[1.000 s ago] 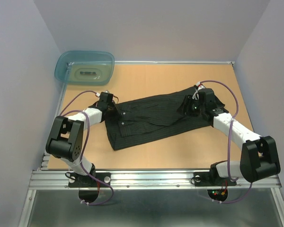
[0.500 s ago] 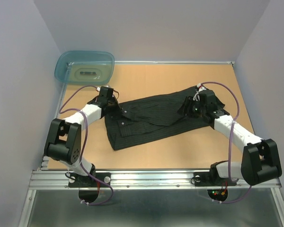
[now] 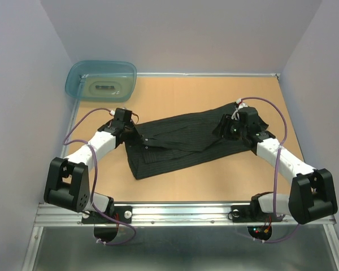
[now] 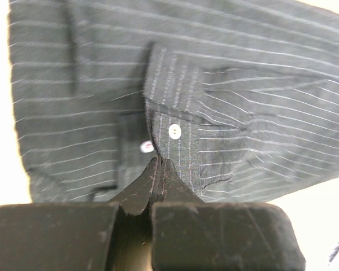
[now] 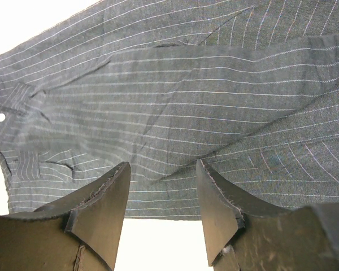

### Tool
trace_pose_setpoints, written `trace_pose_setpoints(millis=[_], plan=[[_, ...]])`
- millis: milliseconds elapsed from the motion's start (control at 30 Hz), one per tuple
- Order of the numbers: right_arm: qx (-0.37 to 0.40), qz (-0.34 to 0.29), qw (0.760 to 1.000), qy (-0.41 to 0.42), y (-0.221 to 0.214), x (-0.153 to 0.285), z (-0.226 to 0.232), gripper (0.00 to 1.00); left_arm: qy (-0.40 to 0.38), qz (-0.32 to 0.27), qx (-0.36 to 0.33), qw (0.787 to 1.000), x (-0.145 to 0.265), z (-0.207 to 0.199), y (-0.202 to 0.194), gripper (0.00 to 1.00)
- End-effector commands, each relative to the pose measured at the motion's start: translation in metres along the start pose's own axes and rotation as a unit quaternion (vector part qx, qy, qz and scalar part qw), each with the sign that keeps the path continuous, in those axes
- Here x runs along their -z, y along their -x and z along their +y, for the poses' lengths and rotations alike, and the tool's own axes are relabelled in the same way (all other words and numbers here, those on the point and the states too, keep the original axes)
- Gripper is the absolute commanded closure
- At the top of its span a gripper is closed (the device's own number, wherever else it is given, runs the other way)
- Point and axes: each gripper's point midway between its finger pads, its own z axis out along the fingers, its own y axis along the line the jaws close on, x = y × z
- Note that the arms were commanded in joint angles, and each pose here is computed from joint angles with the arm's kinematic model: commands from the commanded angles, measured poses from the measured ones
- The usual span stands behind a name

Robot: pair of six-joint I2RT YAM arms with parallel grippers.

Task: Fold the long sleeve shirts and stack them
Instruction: Fold the shirt

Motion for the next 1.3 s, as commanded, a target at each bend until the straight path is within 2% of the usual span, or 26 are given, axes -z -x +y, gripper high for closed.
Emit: trace_pose_setpoints(millis=[0,167,333,533,800,1000,1033,1067,1100,1167,1200,1267], plan=[[0.008,-0.026,1.0,0.002,0.007,0.004,0.002,0.44,0.034,-0.03,-0.004,0.999,0.011,0.016,0.004,1.0],[-0.011,-0.018,0.999,-0.026,0.001,-0.001,-0.009,0.44,0.043,-0.053,-0.009,0.998,0.013,0.026,0.004,0.99],[-0.053,0.009,0.997,-0.055,-0.011,-0.013,-0.02,0.44,0.041,-0.047,-0.017,0.998,0.008,0.03,-0.004,0.98],[-0.092,-0.003,0.991,-0.102,-0.003,-0.025,-0.035,0.44,0.035,-0.045,-0.031,0.998,0.003,0.026,-0.013,0.98],[-0.094,-0.003,0.988,-0.124,0.007,-0.04,-0.043,0.44,0.085,-0.086,-0.043,0.992,0.002,0.049,-0.01,0.95],[-0.1,-0.012,0.987,-0.127,0.015,-0.038,-0.047,0.44,0.11,-0.075,-0.035,0.99,-0.003,0.066,-0.022,0.91],[-0.094,-0.014,0.988,-0.121,0.017,-0.037,-0.044,0.44,0.11,-0.078,-0.032,0.99,-0.002,0.066,-0.021,0.87],[-0.09,-0.017,0.989,-0.112,0.021,-0.035,-0.04,0.44,0.106,-0.083,-0.031,0.99,0.0,0.063,-0.018,0.78],[-0.082,-0.014,0.992,-0.093,0.023,-0.034,-0.032,0.44,0.102,-0.085,-0.032,0.991,0.002,0.061,-0.017,0.72],[-0.066,-0.007,0.996,-0.064,0.025,-0.031,-0.021,0.44,0.087,-0.096,-0.035,0.991,0.007,0.051,-0.01,0.65],[-0.059,-0.002,0.997,-0.05,0.026,-0.031,-0.015,0.44,0.064,-0.105,-0.038,0.992,0.014,0.036,-0.004,0.61],[-0.047,0.001,0.999,-0.018,0.029,-0.026,-0.002,0.44,0.037,-0.121,-0.046,0.991,0.027,0.017,0.005,0.46]])
